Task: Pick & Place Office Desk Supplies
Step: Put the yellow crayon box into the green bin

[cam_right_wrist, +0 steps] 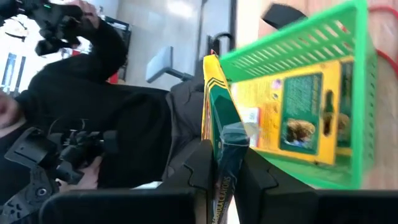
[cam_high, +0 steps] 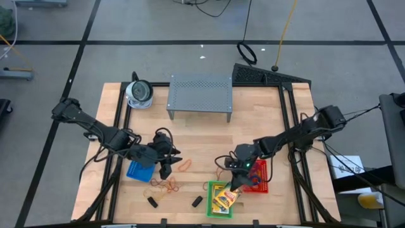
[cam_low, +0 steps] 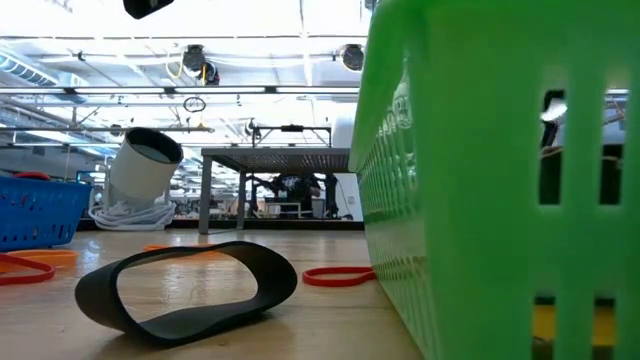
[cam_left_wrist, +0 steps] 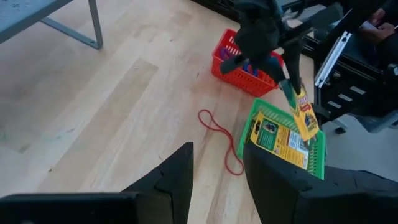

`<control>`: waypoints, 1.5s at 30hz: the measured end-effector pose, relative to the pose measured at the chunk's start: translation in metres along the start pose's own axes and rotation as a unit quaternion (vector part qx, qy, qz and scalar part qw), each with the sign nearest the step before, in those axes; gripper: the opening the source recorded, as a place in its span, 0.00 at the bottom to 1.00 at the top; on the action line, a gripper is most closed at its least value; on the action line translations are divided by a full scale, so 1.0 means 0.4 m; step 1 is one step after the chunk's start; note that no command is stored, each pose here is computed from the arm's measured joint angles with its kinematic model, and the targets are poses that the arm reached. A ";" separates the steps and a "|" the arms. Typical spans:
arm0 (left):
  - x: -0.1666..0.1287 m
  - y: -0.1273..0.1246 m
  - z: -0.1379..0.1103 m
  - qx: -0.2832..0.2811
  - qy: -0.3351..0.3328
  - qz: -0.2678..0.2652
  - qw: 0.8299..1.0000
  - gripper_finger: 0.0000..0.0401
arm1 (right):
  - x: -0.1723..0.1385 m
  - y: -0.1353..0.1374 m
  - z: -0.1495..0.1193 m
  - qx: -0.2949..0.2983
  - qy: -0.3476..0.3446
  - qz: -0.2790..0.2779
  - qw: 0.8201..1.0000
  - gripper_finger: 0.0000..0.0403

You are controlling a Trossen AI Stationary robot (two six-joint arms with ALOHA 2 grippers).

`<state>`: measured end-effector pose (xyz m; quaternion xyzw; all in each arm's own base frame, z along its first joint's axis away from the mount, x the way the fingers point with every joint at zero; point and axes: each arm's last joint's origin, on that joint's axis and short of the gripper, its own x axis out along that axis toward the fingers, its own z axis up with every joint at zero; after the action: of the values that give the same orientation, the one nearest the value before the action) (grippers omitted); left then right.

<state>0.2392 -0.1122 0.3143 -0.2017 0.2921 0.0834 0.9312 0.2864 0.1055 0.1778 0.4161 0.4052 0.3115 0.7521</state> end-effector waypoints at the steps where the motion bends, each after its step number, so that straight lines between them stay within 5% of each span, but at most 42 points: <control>1: 0.000 0.000 0.000 0.000 -0.002 0.002 1.000 0.37 | 0.002 -0.005 -0.002 0.004 0.003 -0.004 1.000 0.06; 26: 0.000 0.002 0.002 0.006 -0.010 0.012 1.000 0.37 | 0.053 -0.047 0.014 0.015 -0.002 0.002 1.000 0.06; 35: 0.000 0.002 0.002 0.005 -0.010 0.012 1.000 0.37 | 0.053 -0.048 0.014 0.025 -0.002 -0.001 1.000 0.32; 45: 0.000 0.002 0.002 0.005 -0.010 0.012 1.000 0.37 | 0.056 -0.046 0.006 0.038 0.019 0.006 0.999 0.31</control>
<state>0.2394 -0.1114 0.3145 -0.1927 0.2851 0.0948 0.9341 0.3016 0.1142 0.1544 0.4407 0.4288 0.3080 0.7260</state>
